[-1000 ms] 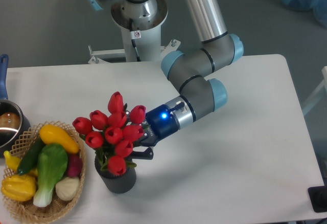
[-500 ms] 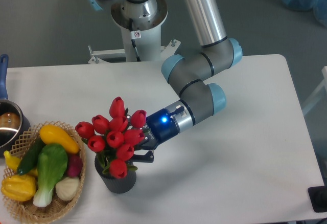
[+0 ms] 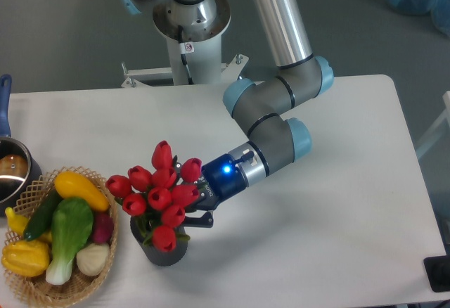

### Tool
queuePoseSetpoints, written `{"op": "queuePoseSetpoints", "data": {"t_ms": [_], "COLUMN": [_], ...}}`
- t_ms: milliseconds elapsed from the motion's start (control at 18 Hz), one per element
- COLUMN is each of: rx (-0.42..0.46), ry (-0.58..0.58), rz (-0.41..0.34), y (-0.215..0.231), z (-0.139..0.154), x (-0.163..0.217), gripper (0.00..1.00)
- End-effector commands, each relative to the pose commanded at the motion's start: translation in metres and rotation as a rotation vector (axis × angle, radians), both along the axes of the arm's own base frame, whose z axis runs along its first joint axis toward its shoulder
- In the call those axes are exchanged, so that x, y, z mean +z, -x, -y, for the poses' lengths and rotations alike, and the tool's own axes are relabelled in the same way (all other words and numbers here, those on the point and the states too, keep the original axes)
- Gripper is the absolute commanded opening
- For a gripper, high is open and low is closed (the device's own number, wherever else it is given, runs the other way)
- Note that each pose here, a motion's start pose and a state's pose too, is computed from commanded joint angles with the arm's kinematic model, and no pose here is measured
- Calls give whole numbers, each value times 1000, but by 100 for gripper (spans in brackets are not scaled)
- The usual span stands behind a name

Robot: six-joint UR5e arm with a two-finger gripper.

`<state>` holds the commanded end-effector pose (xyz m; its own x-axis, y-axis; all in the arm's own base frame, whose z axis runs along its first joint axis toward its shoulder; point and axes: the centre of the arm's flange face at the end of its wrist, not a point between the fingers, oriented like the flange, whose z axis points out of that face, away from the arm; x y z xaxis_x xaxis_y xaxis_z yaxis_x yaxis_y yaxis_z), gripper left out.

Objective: Insert the flowers into the vase
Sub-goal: 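Push the tulips further down into the vase, adjusting position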

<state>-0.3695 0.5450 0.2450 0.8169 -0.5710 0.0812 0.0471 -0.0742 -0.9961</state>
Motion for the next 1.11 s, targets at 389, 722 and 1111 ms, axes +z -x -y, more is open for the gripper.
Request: {"op": "queuePoseSetpoints", "data": {"t_ms": [389, 722, 1111], "rx": [3, 3, 3], "ry": [2, 7, 6], "rz": [3, 5, 3], "y": [2, 1, 0], "z": [1, 2, 2], "x": [-2, -5, -5], "gripper": [7, 8, 15]}}
